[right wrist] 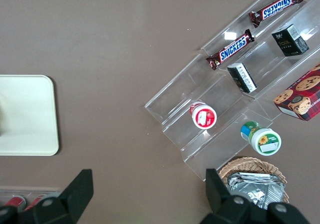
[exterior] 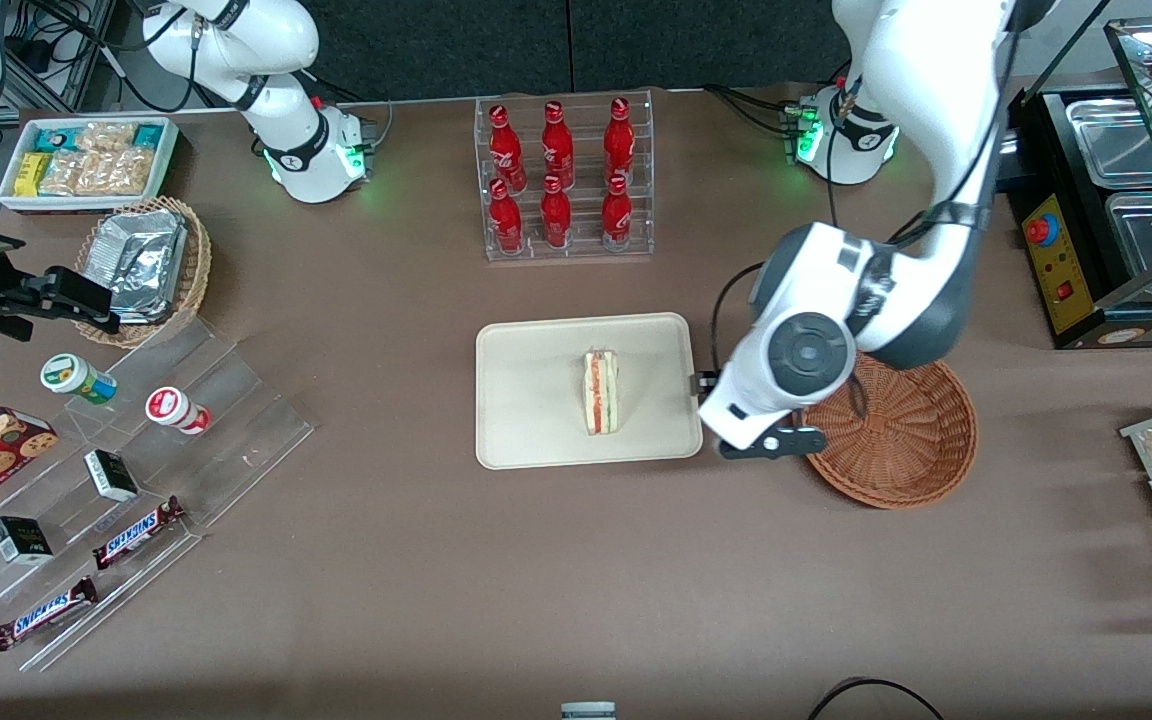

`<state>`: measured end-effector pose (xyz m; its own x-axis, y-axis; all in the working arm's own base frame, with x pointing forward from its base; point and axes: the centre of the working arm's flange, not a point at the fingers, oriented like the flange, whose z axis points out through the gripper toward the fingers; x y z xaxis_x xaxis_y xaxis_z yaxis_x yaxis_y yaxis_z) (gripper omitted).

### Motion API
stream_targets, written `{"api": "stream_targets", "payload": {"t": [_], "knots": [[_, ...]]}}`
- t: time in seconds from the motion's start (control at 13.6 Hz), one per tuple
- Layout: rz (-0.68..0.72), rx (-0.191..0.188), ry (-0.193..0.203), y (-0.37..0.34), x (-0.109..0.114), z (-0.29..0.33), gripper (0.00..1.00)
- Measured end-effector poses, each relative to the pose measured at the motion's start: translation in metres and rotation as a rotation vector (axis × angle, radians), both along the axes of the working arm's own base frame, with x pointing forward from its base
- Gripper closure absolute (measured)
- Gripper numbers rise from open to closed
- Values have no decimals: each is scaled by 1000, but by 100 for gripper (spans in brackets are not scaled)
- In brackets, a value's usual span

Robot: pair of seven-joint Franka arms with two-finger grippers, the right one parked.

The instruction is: Place sandwich from basket to tray

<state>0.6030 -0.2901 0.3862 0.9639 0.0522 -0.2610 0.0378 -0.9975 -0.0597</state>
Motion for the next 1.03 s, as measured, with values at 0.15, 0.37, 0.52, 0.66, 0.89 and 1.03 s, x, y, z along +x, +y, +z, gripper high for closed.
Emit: {"api": "stream_targets", "payload": {"t": [0.15, 0.37, 0.52, 0.66, 0.89, 1.03], "knots": [[6, -12, -2, 25, 6, 12, 0], [41, -72, -11, 70, 13, 38, 0], [68, -81, -18, 99, 12, 60, 0], [48, -100, -14, 134, 9, 85, 0], [13, -131, -1, 190, 0, 120, 0], [-5, -136, -2, 215, -8, 138, 0]]}}
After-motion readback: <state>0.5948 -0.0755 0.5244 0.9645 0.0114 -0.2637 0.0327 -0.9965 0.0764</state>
